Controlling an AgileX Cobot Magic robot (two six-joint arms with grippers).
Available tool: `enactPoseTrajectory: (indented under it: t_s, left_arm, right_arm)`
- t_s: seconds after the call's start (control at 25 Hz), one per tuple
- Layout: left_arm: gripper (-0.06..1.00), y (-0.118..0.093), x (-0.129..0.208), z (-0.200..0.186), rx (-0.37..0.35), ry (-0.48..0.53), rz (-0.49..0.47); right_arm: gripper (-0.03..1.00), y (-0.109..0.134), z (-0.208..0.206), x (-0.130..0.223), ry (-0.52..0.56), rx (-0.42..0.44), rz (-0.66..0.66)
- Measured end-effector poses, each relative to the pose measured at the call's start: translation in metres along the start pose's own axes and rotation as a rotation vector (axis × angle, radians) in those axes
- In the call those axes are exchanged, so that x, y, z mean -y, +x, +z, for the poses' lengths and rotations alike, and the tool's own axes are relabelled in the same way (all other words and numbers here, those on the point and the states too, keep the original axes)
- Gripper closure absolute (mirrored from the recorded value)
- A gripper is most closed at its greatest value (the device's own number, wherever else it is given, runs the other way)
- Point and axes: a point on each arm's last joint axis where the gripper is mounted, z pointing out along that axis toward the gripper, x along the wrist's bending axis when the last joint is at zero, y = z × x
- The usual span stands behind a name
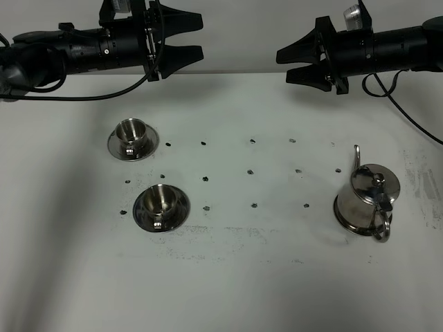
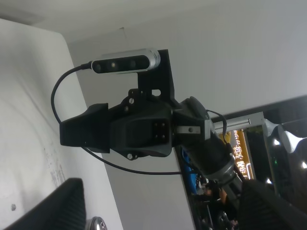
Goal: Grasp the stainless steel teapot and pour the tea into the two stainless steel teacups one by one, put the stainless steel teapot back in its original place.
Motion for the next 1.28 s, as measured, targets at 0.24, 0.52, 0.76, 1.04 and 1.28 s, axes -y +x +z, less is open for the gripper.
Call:
enactPoseTrajectory:
  t_s: [0.24,0.52,0.76,1.04,1.28]
  left_arm:
    - [0.29,0.000,0.000,0.000,0.000,0.000,0.000]
    - [0.29,0.000,0.000,0.000,-0.002,0.001,0.001]
    - [0.33,0.000,0.003,-0.004,-0.224,0.086,0.203]
    - [0.42,-0.038,-0.008,-0.021,-0.725,0.228,0.464]
    - [0.50,-0.082,0.007,-0.032,-0.802,0.237,0.544]
  right_arm:
    - [0.44,0.000,0.000,0.000,0.000,0.000,0.003]
    - [0.44,0.000,0.000,0.000,0.000,0.000,-0.005]
    - [0.45,0.017,-0.006,-0.012,-0.006,0.032,-0.232]
    - [0.47,0.031,-0.024,-0.026,0.112,0.520,-0.396]
    - [0.47,0.089,-0.044,-0.014,0.110,0.801,-0.478]
